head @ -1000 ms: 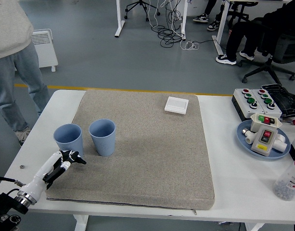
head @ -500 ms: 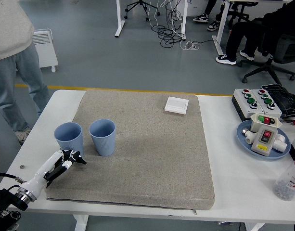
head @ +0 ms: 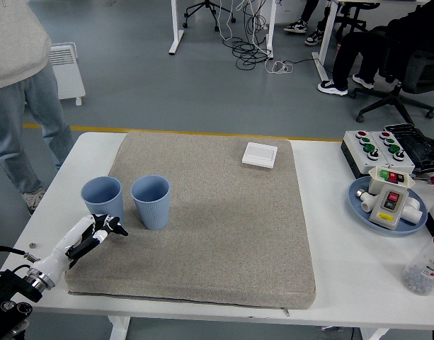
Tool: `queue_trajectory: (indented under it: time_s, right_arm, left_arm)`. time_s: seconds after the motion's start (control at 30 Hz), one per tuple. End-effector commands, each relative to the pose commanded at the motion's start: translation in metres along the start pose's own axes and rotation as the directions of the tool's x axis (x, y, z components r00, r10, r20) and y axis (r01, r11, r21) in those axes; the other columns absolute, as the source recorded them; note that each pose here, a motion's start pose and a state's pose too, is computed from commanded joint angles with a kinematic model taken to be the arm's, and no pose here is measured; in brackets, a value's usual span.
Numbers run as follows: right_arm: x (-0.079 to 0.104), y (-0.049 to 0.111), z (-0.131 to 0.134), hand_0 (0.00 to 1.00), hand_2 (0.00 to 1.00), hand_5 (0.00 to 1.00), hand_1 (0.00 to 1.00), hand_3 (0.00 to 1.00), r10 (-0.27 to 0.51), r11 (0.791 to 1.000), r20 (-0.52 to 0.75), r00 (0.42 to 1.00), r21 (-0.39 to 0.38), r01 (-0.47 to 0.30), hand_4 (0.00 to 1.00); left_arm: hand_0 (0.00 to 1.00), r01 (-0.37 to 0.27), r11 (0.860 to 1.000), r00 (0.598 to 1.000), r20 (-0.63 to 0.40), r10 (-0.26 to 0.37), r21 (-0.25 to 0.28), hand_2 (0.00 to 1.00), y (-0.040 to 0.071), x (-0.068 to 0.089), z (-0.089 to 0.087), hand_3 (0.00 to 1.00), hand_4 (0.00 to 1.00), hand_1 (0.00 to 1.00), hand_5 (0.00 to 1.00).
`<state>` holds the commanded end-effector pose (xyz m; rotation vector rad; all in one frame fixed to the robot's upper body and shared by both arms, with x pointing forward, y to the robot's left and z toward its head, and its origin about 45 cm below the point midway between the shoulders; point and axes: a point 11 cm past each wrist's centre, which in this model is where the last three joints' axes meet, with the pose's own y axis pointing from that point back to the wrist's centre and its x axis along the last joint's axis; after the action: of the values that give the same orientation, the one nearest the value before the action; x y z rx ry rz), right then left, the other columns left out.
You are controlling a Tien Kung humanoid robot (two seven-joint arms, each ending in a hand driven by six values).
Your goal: Push cup pick cup insert cup
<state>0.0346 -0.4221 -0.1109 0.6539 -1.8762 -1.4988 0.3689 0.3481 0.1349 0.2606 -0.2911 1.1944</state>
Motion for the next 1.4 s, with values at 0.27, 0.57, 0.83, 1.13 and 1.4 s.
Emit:
queue_trajectory:
  time_s: [0.27,0.57,0.83,1.13,1.4]
  right_arm:
    - [-0.002,0.0,-0.001,0.764,0.701,0.629,0.659,0.622,-0.004,1.0,0.001,1.0,0.001,0.004,0.189]
    - [-0.004,0.0,0.0,0.764,0.7,0.628,0.659,0.622,-0.007,1.0,0.001,1.0,0.0,0.007,0.188]
    - [-0.006,0.0,-0.001,0.764,0.701,0.628,0.659,0.622,-0.01,1.0,-0.005,1.0,0.001,0.01,0.188]
    - [-0.009,0.001,-0.003,0.763,0.7,0.629,0.659,0.621,-0.014,1.0,-0.009,1.0,0.004,0.014,0.188]
    - [-0.01,0.001,-0.004,0.763,0.701,0.629,0.659,0.622,-0.015,1.0,-0.012,1.0,0.006,0.015,0.188]
  left_arm:
    - [0.624,-0.003,1.0,1.0,0.018,0.003,0.008,0.511,-0.006,0.007,0.001,0.449,0.638,0.576,0.893]
    - [0.624,-0.013,1.0,1.0,0.029,0.013,0.01,0.511,-0.012,0.014,0.003,0.449,0.637,0.576,0.892]
    - [0.623,-0.009,1.0,0.999,0.038,0.009,0.001,0.511,-0.021,0.015,0.008,0.449,0.637,0.577,0.891]
    - [0.625,-0.007,1.0,0.999,0.052,0.007,0.005,0.512,-0.028,0.018,0.01,0.449,0.636,0.578,0.889]
    - [0.624,-0.009,1.0,0.998,0.065,0.007,0.02,0.512,-0.031,0.022,0.009,0.449,0.636,0.578,0.889]
